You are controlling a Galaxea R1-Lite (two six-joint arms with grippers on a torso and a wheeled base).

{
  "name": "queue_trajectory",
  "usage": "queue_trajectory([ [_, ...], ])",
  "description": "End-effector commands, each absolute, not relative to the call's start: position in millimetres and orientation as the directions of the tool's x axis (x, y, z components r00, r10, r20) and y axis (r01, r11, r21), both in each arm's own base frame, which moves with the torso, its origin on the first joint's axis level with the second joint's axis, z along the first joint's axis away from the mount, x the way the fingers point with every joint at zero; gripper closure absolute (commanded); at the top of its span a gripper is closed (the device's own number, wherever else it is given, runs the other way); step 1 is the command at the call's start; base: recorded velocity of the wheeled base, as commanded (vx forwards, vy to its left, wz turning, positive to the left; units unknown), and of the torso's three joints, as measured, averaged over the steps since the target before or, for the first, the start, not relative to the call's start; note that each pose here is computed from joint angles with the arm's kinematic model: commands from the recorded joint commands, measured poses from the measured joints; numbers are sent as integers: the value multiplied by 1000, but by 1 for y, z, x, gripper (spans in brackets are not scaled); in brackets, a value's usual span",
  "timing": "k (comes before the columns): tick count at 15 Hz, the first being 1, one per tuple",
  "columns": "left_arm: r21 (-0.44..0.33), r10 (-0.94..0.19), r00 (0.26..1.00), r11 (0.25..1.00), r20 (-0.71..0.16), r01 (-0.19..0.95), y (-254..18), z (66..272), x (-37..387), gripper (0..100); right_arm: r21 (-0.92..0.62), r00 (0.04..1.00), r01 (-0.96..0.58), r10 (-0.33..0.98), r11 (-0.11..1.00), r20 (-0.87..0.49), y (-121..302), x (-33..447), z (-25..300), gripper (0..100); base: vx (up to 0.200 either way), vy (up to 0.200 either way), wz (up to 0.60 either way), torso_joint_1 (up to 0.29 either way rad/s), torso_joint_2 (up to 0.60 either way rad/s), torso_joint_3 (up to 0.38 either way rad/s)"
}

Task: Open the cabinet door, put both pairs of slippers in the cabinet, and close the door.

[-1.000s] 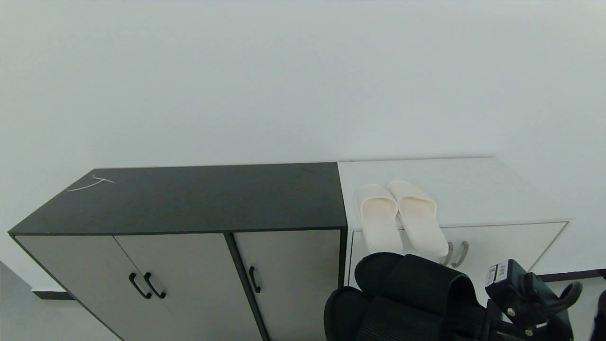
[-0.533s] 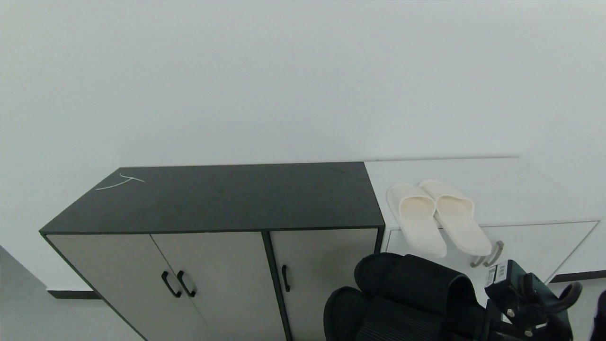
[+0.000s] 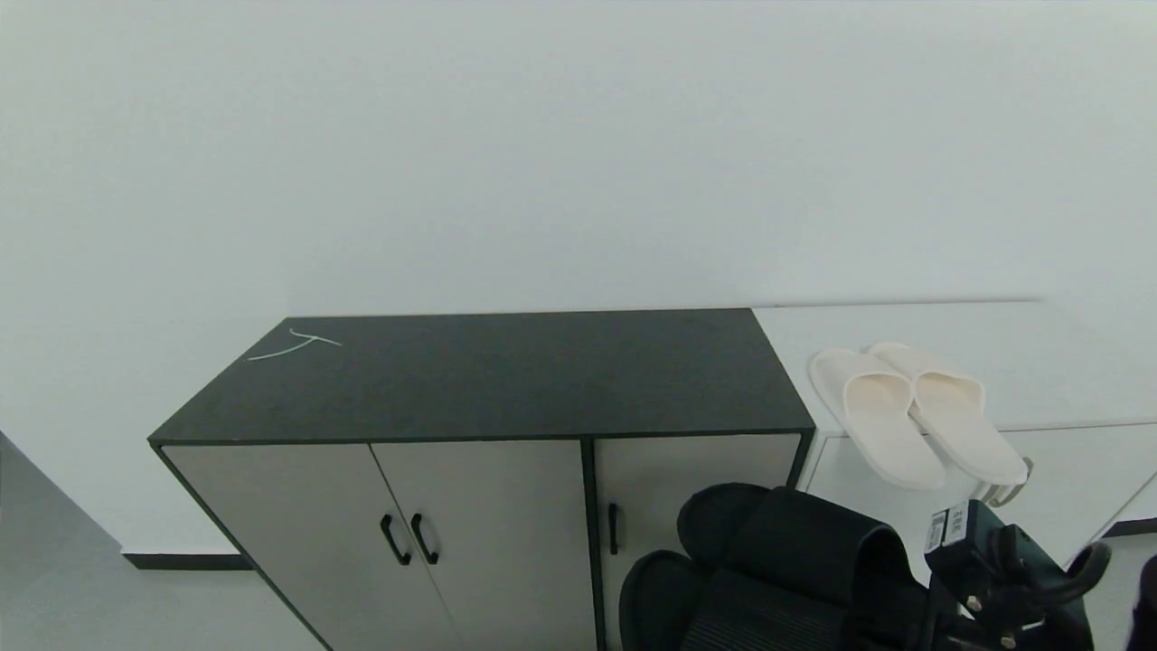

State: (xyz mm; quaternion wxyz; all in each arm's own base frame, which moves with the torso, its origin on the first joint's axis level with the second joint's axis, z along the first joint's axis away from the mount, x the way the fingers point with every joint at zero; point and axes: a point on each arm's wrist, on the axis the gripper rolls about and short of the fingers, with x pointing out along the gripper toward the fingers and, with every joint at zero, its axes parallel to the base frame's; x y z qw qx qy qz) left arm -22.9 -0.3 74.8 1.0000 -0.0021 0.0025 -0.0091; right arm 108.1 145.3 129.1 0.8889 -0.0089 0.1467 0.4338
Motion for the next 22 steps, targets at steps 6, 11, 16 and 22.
queue_trajectory([
  [6, -5, -18, 1000, 1000, -6, 18, 0, 75, -23, 100, 110, 577, -776, 770, 620, -271, 146, 108, 129, 100, 0, 200, 0, 3, 2, 5],
  [11, -5, -18, 1000, 1000, -6, 18, 0, 75, -23, 100, 112, 577, -776, 770, 621, -273, 145, 108, 128, 100, 0, 200, 0, 3, 3, 3],
  [16, -5, -18, 1000, 1000, -6, 18, 0, 75, -23, 100, 110, 576, -777, 771, 619, -273, 146, 107, 128, 100, 0, 200, 0, 2, 2, 1],
  [22, -8, -18, 1000, 1000, -6, 18, 0, 75, -23, 100, 110, 573, -778, 770, 619, -280, 145, 107, 127, 100, 0, 33, 0, 0, 1, 0],
])
